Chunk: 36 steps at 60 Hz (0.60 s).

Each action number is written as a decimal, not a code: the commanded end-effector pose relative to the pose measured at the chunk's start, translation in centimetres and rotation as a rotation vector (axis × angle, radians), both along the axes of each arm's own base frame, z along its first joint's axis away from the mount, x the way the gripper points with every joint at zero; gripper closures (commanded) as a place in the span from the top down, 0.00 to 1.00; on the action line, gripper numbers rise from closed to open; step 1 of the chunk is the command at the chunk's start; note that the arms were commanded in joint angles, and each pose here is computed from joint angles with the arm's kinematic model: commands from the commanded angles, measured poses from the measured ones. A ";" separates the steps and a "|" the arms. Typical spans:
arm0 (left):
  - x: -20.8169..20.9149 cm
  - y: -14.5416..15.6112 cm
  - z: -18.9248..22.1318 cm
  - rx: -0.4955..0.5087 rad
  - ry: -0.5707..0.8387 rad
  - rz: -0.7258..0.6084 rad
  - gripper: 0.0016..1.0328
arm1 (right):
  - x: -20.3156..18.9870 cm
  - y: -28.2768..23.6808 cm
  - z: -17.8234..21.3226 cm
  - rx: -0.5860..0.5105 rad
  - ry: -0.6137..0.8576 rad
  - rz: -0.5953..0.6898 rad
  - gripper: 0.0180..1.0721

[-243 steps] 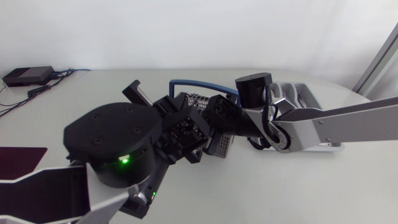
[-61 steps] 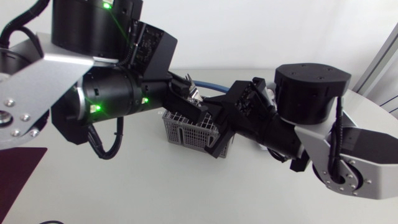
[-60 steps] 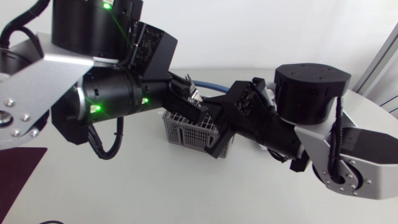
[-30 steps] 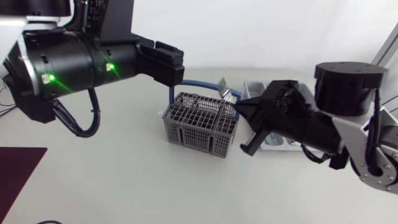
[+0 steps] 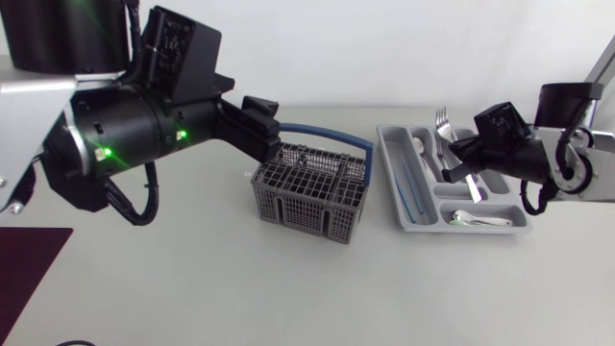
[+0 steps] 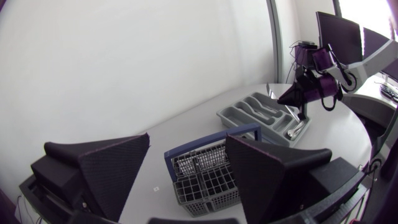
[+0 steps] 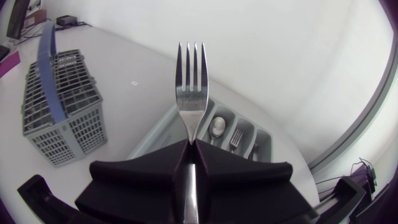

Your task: Unload the cutlery basket into the drawer organizer.

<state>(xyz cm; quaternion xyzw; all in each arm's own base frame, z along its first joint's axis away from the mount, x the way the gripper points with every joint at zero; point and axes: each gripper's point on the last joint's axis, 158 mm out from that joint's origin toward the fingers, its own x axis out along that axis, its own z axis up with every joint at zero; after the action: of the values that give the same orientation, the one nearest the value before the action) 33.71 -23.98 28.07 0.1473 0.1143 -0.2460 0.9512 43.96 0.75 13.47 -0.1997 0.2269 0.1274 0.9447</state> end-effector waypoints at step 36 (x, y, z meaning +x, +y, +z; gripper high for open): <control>0.7 2.4 -4.2 0.088 0.001 0.025 0.96 | 14.2 -10.5 -6.7 0.164 0.094 -0.332 0.05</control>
<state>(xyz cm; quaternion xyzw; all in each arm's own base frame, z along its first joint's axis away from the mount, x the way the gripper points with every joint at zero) 34.56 -21.97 24.24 0.1818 0.1316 -0.2279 0.9475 57.16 -8.78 7.73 -0.1048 0.2805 0.0103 0.9541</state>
